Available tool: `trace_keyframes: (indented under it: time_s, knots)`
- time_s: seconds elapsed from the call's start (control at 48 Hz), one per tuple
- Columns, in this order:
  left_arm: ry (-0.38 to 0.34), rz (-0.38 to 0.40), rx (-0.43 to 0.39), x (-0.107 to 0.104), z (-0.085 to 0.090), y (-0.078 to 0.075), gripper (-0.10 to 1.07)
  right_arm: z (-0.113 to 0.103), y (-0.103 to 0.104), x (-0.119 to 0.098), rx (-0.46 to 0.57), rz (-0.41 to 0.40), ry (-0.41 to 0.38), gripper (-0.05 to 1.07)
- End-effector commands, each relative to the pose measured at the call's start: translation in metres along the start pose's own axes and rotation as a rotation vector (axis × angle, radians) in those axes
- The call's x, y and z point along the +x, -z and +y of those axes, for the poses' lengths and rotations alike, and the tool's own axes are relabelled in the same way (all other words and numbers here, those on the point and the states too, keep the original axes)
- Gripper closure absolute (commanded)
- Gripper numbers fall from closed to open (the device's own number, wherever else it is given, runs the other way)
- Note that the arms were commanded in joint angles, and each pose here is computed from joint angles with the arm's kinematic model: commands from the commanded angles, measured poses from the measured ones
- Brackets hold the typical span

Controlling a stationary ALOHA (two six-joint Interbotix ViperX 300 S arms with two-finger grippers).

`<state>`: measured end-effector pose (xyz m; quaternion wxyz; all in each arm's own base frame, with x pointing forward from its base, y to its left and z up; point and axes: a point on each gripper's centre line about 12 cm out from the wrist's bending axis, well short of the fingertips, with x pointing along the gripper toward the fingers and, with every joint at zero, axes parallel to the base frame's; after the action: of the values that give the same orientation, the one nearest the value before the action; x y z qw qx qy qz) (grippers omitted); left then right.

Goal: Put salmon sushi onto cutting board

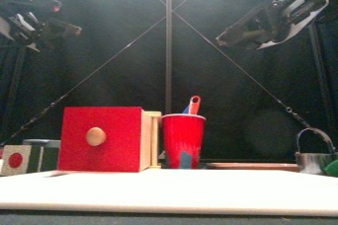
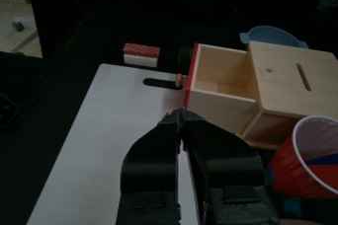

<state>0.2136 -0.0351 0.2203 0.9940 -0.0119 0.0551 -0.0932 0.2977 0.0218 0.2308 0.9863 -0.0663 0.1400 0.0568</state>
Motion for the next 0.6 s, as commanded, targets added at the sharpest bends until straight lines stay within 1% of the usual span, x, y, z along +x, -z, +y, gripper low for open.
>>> trace_keyframes:
  time_s: [0.0, 0.188, 0.25, 0.312, 0.375, 0.417, 0.438, 0.5, 0.562, 0.583]
  knots:
    - [-0.002, -0.012, 0.006, 0.001, 0.001, -0.003, 0.1, -0.002, -0.009, -0.002, -0.001, -0.034, 0.008, 1.0]
    - [-0.002, -0.014, 0.006, 0.001, 0.001, -0.004, 0.1, -0.002, -0.01, -0.002, -0.003, -0.038, 0.008, 1.0]
    - [-0.002, -0.021, -0.001, 0.002, 0.001, -0.007, 0.1, -0.003, -0.011, -0.002, -0.005, -0.039, 0.008, 1.0]
    - [-0.004, -0.056, -0.015, 0.006, 0.001, -0.019, 0.1, -0.003, -0.011, -0.002, -0.004, -0.039, 0.01, 1.0]
    - [-0.02, -0.105, -0.052, 0.011, 0.003, -0.039, 0.1, -0.004, -0.01, -0.002, -0.003, -0.035, 0.012, 1.0]
    - [-0.029, -0.126, -0.075, 0.013, 0.004, -0.048, 0.1, -0.005, -0.009, -0.001, -0.004, -0.032, 0.015, 1.0]
    - [-0.038, -0.142, -0.1, 0.015, 0.005, -0.054, 0.1, -0.005, -0.009, -0.001, -0.002, -0.032, 0.016, 1.0]
    - [-0.064, -0.16, -0.171, 0.019, 0.009, -0.065, 0.1, -0.006, -0.007, -0.001, -0.002, -0.027, 0.018, 1.0]
    - [-0.094, -0.147, -0.252, 0.024, 0.014, -0.071, 0.1, -0.006, -0.006, 0.0, 0.0, -0.024, 0.019, 1.0]
    - [-0.105, -0.127, -0.287, 0.026, 0.015, -0.072, 0.1, -0.006, -0.005, 0.0, 0.0, -0.021, 0.019, 1.0]
